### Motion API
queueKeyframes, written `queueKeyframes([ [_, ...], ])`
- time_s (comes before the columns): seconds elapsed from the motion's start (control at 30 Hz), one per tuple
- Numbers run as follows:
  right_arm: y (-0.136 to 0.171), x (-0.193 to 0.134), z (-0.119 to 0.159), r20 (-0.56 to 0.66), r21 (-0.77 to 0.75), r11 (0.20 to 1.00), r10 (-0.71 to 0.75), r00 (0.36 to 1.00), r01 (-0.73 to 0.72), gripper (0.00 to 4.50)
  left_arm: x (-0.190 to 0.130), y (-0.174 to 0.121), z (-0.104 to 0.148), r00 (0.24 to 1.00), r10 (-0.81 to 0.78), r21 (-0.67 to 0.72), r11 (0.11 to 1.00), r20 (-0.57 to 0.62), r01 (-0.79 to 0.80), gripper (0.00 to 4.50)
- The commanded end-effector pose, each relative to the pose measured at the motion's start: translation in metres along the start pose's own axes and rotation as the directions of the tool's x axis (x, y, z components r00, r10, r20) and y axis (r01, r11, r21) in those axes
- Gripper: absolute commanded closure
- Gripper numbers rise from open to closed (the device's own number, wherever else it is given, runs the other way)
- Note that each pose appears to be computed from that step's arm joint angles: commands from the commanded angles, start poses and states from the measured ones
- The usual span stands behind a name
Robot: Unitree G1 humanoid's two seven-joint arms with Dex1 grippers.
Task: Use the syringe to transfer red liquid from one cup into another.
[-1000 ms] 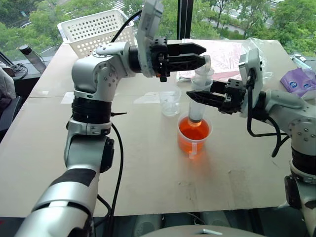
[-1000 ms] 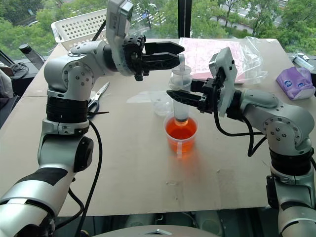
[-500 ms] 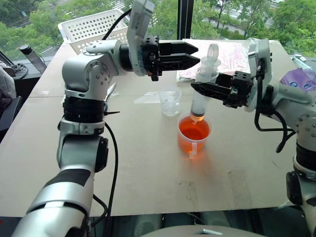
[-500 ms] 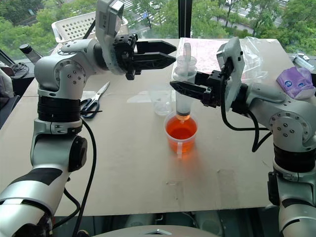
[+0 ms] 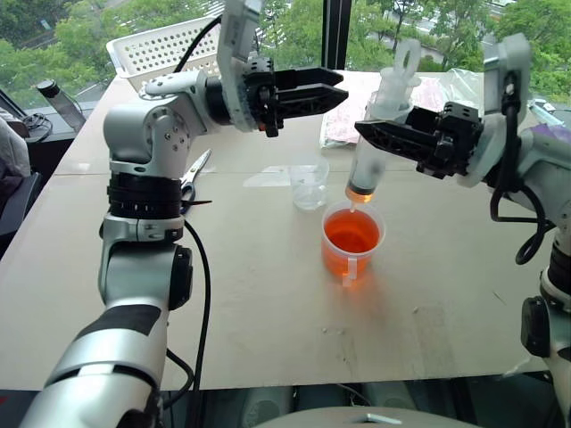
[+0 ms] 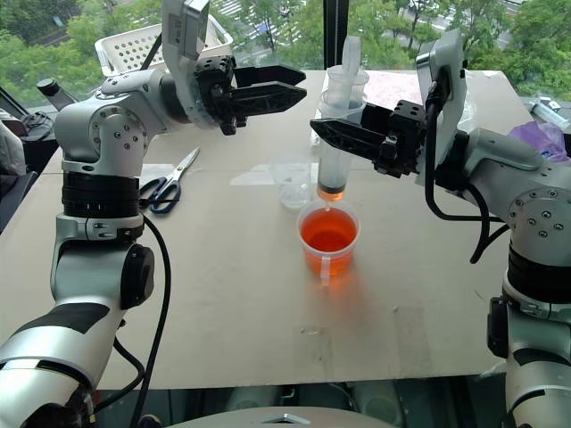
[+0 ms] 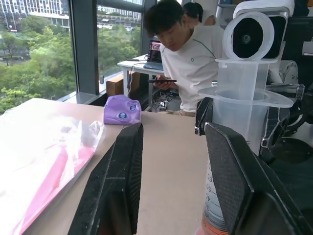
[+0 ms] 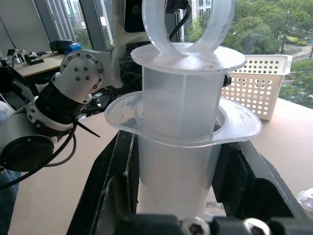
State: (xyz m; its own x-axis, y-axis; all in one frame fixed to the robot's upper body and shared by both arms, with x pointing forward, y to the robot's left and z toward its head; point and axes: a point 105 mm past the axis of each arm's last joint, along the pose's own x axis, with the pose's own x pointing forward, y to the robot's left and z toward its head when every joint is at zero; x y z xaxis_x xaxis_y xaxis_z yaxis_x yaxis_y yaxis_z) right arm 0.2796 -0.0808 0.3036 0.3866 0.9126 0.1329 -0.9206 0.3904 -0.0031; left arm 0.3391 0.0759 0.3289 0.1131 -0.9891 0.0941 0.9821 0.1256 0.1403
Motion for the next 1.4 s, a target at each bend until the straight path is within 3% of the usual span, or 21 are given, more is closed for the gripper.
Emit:
queueKeyframes([
  [0.03,0.004,-0.004,0.007,0.027,-0.019,1.000,0.010,1.000,-0.010,2.94,-0.005,0.006,0.021,0.998,0.048,0.068,0.996,0.044,-0.051,2.51],
  [0.23,-0.001,-0.004,0.003,0.020,-0.010,1.000,0.006,1.000,-0.006,2.94,-0.009,0.016,0.021,0.993,0.109,0.072,0.991,0.042,-0.112,2.51],
  [0.57,-0.029,0.024,0.040,0.144,-0.090,0.995,-0.032,0.989,0.046,2.94,-0.022,0.034,0.029,0.974,0.216,0.102,0.970,0.071,-0.222,2.51],
  [0.93,-0.059,0.073,0.031,0.216,-0.137,0.979,-0.120,0.969,0.152,2.94,-0.034,0.054,0.037,0.945,0.308,0.125,0.939,0.111,-0.320,2.51],
  [1.4,-0.046,0.098,0.004,0.138,-0.185,0.982,-0.024,0.990,0.049,2.94,-0.026,0.056,0.037,0.948,0.290,0.102,0.947,0.129,-0.304,2.51],
])
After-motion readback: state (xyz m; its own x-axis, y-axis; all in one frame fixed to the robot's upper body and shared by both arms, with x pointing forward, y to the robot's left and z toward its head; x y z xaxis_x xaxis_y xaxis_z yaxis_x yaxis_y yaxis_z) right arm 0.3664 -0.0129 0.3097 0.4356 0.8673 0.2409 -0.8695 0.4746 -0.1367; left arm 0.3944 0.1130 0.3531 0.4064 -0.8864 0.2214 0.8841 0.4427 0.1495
